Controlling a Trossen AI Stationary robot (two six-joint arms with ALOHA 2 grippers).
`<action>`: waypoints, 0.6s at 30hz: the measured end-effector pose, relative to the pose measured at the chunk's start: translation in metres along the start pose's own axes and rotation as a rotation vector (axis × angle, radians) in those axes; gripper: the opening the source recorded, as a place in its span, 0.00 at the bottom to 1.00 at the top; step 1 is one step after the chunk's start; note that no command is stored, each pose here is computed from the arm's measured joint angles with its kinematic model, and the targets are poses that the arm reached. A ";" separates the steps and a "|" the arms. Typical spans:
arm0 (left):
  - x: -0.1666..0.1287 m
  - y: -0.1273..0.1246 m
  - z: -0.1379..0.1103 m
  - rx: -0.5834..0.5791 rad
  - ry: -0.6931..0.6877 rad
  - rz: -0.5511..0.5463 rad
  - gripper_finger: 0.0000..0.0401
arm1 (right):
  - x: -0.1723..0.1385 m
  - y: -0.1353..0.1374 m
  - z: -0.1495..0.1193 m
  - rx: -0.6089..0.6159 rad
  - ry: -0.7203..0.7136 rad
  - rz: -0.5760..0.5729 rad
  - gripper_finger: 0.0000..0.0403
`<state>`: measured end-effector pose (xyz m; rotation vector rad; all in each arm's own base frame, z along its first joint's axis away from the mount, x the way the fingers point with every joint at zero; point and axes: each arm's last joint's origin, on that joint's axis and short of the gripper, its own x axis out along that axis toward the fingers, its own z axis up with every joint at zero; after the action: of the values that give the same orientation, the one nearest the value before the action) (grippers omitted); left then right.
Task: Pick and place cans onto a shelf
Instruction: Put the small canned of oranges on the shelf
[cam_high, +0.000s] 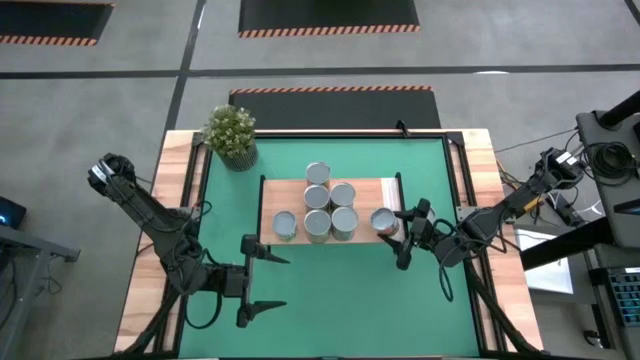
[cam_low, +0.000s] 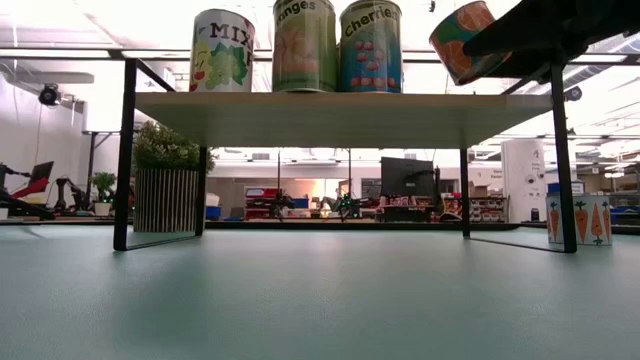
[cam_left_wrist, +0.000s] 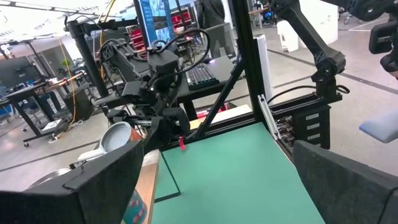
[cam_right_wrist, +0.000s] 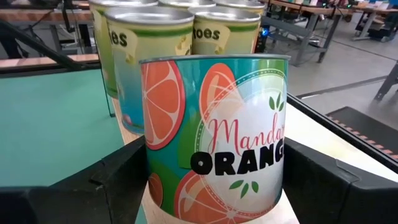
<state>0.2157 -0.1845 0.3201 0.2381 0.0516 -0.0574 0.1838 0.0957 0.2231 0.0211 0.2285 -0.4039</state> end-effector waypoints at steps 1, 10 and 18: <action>0.000 0.000 0.000 0.000 0.000 0.000 0.98 | 0.000 0.000 0.002 0.004 -0.003 0.001 0.75; 0.000 0.000 0.000 0.000 0.000 0.000 0.98 | 0.000 0.002 0.009 0.031 -0.015 0.005 0.75; 0.000 0.000 0.000 -0.002 -0.002 0.000 0.98 | -0.001 0.004 0.018 0.047 -0.044 0.012 0.76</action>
<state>0.2158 -0.1847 0.3205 0.2358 0.0492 -0.0572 0.1886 0.0989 0.2408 0.0597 0.1749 -0.3972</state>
